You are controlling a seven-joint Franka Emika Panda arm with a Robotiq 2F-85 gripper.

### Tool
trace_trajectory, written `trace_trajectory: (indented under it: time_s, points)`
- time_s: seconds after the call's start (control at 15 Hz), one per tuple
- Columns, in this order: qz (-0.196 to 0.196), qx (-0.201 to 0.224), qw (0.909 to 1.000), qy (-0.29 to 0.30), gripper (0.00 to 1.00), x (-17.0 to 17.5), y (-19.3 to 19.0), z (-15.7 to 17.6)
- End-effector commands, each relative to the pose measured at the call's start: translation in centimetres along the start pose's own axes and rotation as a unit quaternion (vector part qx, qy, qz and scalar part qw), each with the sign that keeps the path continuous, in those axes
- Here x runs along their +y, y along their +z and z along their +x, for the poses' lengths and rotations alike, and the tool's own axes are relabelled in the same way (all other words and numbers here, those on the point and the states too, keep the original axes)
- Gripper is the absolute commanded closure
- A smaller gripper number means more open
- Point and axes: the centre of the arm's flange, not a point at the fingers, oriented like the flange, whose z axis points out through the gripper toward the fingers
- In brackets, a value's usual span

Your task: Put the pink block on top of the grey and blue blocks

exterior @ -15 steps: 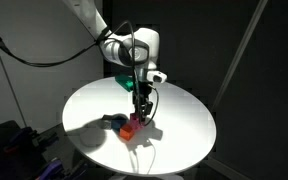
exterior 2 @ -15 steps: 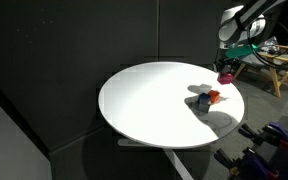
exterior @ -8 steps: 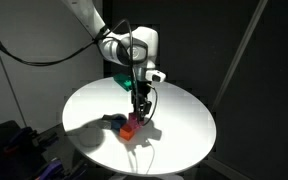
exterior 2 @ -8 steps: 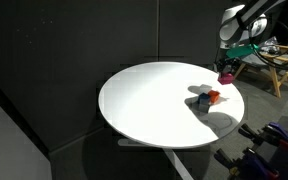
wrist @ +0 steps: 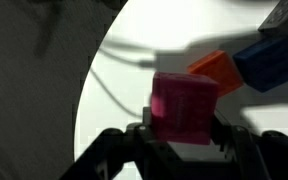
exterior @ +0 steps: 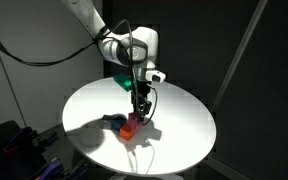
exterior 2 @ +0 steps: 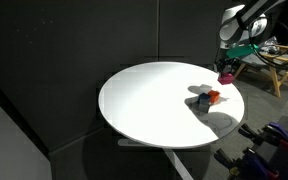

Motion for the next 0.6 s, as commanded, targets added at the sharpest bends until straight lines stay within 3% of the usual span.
trace_trajectory:
  time_s: [0.0,0.53]
  points:
    - [0.001,0.003,1.0,-0.005,0.69,0.1,-0.3,0.0]
    - [0.012,0.012,0.9987,-0.047,0.69,0.4,-2.0,-0.3]
